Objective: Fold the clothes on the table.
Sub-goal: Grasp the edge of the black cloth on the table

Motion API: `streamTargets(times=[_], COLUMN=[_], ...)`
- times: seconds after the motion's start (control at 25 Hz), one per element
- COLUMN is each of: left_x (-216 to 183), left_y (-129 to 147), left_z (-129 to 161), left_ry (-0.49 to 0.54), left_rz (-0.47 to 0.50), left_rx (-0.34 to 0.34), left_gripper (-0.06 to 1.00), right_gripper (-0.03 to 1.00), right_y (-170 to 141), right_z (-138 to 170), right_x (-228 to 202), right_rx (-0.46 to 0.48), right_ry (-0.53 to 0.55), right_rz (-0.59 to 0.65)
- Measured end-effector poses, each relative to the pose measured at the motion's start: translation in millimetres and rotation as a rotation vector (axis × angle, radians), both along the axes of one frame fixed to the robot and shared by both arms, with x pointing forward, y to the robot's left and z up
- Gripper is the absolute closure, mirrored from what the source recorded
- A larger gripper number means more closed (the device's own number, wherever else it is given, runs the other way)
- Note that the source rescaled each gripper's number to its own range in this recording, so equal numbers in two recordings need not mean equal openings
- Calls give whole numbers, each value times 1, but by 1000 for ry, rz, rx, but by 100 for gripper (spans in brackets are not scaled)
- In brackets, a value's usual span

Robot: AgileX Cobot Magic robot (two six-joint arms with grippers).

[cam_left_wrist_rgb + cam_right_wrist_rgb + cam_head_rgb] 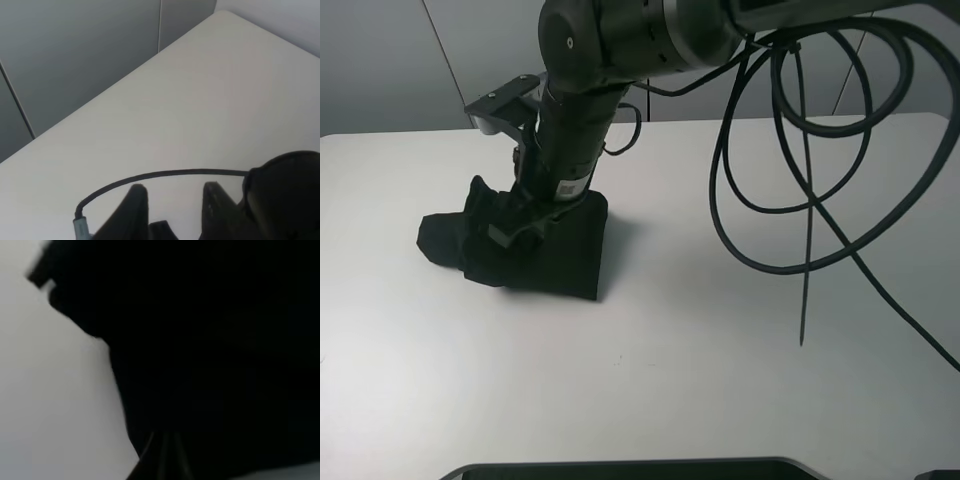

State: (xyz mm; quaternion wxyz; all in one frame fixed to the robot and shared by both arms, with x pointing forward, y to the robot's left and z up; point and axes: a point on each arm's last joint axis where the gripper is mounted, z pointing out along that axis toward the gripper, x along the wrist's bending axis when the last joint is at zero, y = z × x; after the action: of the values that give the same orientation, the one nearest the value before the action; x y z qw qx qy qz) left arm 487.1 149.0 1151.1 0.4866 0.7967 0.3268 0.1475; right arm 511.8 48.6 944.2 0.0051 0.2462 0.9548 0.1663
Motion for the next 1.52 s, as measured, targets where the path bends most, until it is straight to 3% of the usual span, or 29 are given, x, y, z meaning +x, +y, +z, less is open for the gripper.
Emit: streamTargets(times=[0.24,0.4,0.6,0.76,0.92,1.0,1.16,1.32,1.52], left_x=[18,39,56,62,60,60,56,51,50], left_y=[-9,-26,-40,-40,-33,-30,-26,-24,-15], left_z=[-24,-52,-86,-108,-118,-120,-123,-126,-137], left_ry=[54,58,138,201,246,264,311,384,484], left_rz=[-11,-39,-69,-81,-83,-69,-68,-79,5], left_rx=[42,105,153,241,355,389,437,468,565], left_gripper=[59,59,59,59,59,65,91,94,94], right_gripper=[97,97,97,97,97,97,97,97,97], right_y=[-9,-20,-32,-38,-56,-72,-93,-94,-92], right_z=[-4,-17,-31,-39,-43,-46,-51,-52,-52], right_x=[5,4,-1,-4,10,21,31,31,31], right_rx=[-83,-121,-180,-214,-254,-276,-304,-299,-279], right_ry=[-52,-25,17,43,38,50,82,91,96], right_rz=[9,-3,-3,-22,-129,-180,-240,-243,-244])
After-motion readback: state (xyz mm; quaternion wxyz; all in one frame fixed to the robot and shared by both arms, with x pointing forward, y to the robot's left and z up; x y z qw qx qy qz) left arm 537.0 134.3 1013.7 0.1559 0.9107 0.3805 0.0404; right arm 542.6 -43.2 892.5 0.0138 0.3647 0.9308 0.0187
